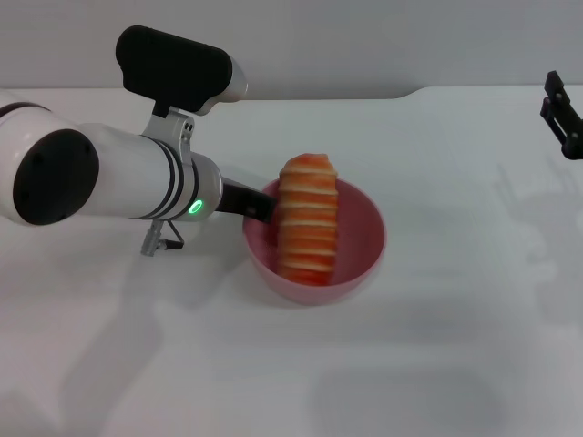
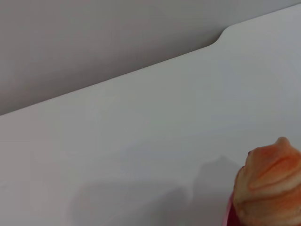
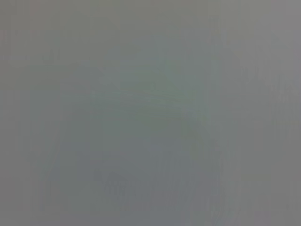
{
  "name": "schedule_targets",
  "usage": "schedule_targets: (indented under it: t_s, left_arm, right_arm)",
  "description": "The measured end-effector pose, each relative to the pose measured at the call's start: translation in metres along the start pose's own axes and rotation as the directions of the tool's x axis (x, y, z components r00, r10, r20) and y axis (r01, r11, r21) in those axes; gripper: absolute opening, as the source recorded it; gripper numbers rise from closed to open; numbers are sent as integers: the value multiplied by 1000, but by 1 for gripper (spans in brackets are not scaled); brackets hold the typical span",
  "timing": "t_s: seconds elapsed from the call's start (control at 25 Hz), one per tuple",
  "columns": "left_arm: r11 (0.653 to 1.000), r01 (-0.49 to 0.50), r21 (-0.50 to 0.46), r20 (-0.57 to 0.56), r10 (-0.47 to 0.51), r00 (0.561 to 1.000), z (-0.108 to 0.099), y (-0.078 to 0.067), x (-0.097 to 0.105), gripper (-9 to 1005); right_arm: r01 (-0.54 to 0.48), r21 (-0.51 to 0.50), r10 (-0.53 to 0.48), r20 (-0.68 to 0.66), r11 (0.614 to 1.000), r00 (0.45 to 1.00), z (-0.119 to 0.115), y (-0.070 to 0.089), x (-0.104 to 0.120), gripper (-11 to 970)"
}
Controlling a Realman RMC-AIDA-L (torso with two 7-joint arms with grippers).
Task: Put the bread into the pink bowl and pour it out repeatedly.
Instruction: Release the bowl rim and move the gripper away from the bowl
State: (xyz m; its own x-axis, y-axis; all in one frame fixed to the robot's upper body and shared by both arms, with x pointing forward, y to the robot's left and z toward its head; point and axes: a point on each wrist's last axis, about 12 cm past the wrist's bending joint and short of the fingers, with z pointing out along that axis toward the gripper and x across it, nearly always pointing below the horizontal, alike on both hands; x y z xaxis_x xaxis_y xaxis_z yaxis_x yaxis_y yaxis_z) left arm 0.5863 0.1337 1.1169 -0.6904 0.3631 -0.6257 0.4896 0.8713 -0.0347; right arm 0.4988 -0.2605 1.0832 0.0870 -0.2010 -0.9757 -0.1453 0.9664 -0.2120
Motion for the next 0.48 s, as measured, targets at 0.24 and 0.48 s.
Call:
schedule_targets:
  t_s: [0.24, 0.48]
  left_arm:
    - [1000, 0, -6, -9, 0, 1000, 2, 3, 3, 117]
    - [1000, 1, -4, 11, -1, 1000, -1, 4, 6, 138]
  right_arm:
    - [-3, -2, 3, -8, 1000, 1000, 1, 0, 1, 738]
    - [-3, -7, 3, -25, 1000, 1000, 3, 1, 2, 738]
